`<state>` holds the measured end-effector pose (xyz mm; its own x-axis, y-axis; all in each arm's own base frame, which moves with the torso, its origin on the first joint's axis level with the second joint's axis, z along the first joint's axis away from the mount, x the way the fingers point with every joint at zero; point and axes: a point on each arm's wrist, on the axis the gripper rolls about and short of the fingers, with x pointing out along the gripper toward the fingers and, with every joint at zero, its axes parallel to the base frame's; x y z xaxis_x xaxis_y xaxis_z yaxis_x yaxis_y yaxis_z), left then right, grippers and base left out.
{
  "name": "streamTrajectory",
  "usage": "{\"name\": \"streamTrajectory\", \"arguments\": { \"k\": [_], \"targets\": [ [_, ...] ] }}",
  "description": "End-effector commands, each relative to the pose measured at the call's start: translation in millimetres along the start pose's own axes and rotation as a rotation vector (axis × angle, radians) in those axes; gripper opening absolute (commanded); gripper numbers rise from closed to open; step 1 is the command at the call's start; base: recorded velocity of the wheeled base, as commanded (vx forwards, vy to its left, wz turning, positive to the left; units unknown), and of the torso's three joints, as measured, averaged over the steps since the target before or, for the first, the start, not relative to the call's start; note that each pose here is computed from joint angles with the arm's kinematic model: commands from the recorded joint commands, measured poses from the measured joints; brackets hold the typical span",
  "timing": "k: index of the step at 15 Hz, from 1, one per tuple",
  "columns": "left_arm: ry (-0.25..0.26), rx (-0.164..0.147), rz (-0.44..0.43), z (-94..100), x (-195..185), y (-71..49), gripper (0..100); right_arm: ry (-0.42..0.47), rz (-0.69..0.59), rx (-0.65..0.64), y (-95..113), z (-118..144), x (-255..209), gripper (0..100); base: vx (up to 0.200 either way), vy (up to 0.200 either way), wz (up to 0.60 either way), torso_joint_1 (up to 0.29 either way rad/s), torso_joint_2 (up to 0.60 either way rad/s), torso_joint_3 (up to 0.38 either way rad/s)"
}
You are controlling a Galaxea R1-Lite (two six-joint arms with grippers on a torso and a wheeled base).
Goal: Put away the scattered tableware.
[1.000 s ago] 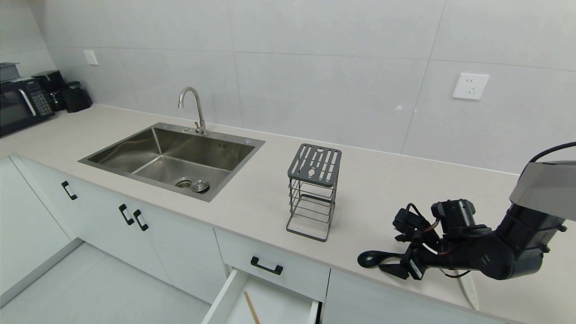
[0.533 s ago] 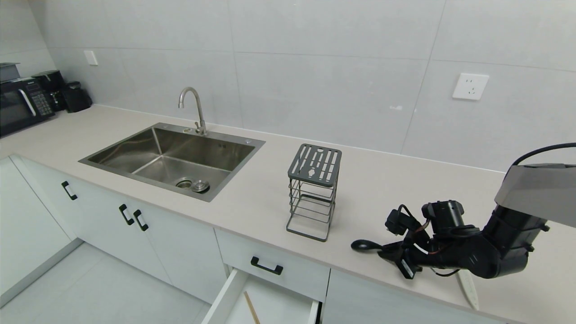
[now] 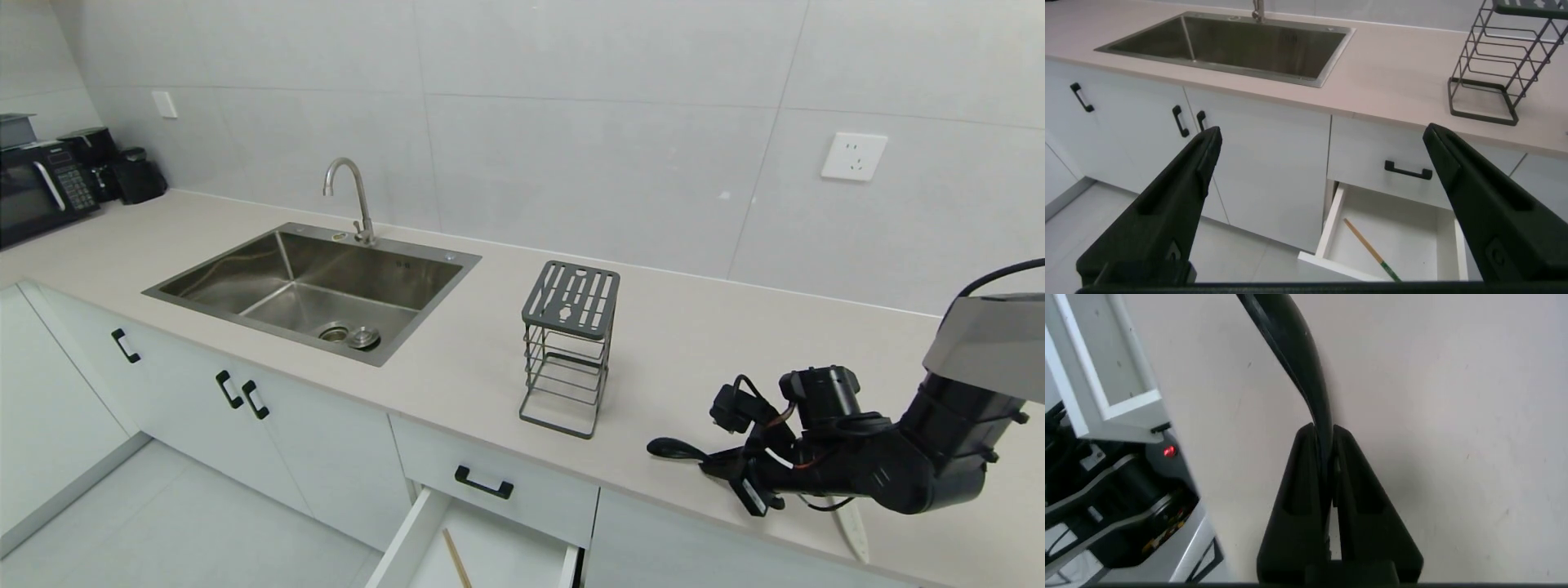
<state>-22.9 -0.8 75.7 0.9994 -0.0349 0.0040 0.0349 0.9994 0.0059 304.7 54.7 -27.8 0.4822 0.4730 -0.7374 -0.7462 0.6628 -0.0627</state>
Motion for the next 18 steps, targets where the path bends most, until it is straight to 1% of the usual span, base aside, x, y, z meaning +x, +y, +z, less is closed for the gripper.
{"name": "streamTrajectory", "arguments": {
  "k": [1,4,6,8,12,15,18],
  "targets": [
    [0.001,0.0,0.0,0.1,0.1,0.0,100,-0.061,-0.035,-0.031,2.2,14.7,-21.7,0,0.0,0.0,0.0,0.0,0.0,0.0],
    [0.001,0.0,0.0,0.1,0.1,0.0,100,-0.097,-0.049,-0.048,5.9,22.1,-38.0,0,0.0,0.0,0.0,0.0,0.0,0.0],
    [0.001,0.0,0.0,0.1,0.1,0.0,100,-0.114,-0.055,-0.057,13.6,23.7,-53.8,0,0.0,0.0,0.0,0.0,0.0,0.0],
    [0.001,0.0,0.0,0.1,0.1,0.0,100,-0.147,-0.043,-0.097,23.9,35.5,-58.1,0,0.0,0.0,0.0,0.0,0.0,0.0],
    [0.001,0.0,0.0,0.1,0.1,0.0,100,-0.177,0.043,-0.184,56.6,54.7,-51.7,0,0.0,0.0,0.0,0.0,0.0,0.0],
    [0.001,0.0,0.0,0.1,0.1,0.0,100,-0.197,0.104,-0.208,79.9,64.0,-49.2,0,0.0,0.0,0.0,0.0,0.0,0.0],
    [0.001,0.0,0.0,0.1,0.1,0.0,100,-0.226,0.183,-0.232,111.3,75.2,-46.8,0,0.0,0.0,0.0,0.0,0.0,0.0]
  ]
}}
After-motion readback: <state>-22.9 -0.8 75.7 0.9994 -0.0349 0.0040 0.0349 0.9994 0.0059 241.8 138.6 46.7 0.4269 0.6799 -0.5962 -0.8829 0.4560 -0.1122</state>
